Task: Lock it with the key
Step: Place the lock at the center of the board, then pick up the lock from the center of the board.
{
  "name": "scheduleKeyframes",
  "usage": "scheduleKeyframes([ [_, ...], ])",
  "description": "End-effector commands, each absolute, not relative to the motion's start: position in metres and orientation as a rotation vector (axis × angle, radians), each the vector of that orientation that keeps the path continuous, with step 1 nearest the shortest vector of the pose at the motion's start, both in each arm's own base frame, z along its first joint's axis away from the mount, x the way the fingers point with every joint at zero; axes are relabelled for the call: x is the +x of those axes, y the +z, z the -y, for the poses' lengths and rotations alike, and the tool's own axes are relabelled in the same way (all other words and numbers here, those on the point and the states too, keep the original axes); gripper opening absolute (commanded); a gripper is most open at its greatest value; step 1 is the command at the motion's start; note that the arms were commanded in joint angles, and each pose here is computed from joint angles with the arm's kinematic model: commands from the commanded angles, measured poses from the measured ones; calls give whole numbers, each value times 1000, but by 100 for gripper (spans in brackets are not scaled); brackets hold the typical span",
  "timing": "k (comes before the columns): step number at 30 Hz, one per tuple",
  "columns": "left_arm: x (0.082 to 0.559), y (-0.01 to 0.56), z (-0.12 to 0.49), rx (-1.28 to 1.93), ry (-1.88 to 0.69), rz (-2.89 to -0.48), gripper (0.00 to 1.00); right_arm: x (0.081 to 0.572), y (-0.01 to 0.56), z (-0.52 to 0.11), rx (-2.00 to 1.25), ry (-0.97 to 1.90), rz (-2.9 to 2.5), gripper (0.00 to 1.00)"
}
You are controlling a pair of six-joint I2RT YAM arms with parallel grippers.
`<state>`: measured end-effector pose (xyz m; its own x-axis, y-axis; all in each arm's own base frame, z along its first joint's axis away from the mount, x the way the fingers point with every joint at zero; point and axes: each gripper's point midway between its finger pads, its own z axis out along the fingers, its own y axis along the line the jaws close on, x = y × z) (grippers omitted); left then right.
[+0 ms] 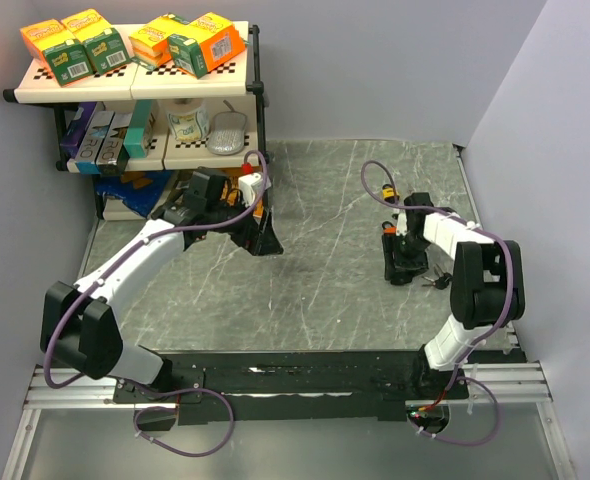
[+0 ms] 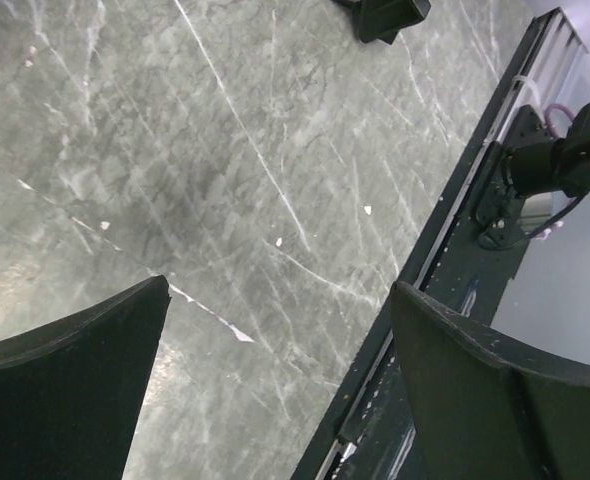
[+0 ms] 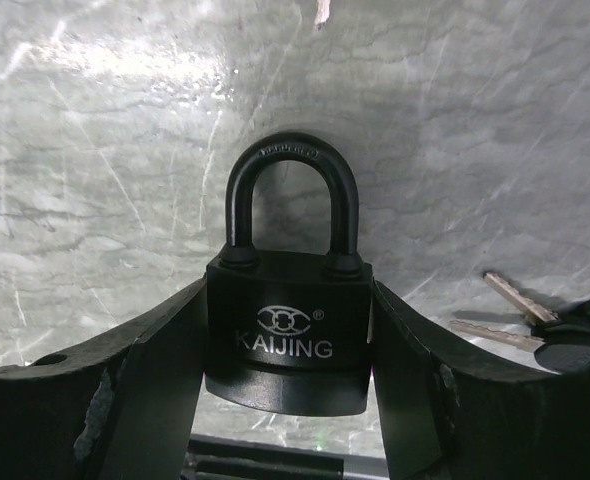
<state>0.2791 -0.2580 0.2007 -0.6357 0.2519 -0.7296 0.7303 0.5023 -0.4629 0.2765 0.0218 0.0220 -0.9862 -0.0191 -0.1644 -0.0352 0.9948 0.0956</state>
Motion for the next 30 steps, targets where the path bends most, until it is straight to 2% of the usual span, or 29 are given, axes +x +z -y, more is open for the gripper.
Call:
scheduleKeyframes([
  [1, 288, 226, 254, 835, -994, -2085, 96, 276, 27, -22, -19, 133, -3017, 53],
  [4, 289, 229, 253, 842, -986, -2074, 96, 274, 29, -23, -21, 142, -3018, 71],
  [10, 286, 235, 248, 843, -988, -2080, 96, 272, 36, -29, -10, 196, -3004, 91],
  [16, 298, 283, 221, 679, -856, -1938, 96, 283, 66, -35, -100, 237, -2851, 98],
  [19, 312, 310, 188, 416, -674, -1843, 96, 292, 103, -42, -227, 230, -2717, 100],
  [21, 309, 318, 176, 374, -620, -1780, 96, 299, 135, -48, -288, 232, -2595, 100],
  [25, 313, 303, 151, 250, -499, -1887, 96, 308, 214, -76, -452, 288, -2276, 100],
  [28, 310, 283, 139, 294, -495, -1959, 96, 305, 252, -95, -561, 358, -2053, 100],
  [30, 311, 277, 128, 295, -520, -1967, 96, 296, 254, -105, -596, 419, -1994, 100],
])
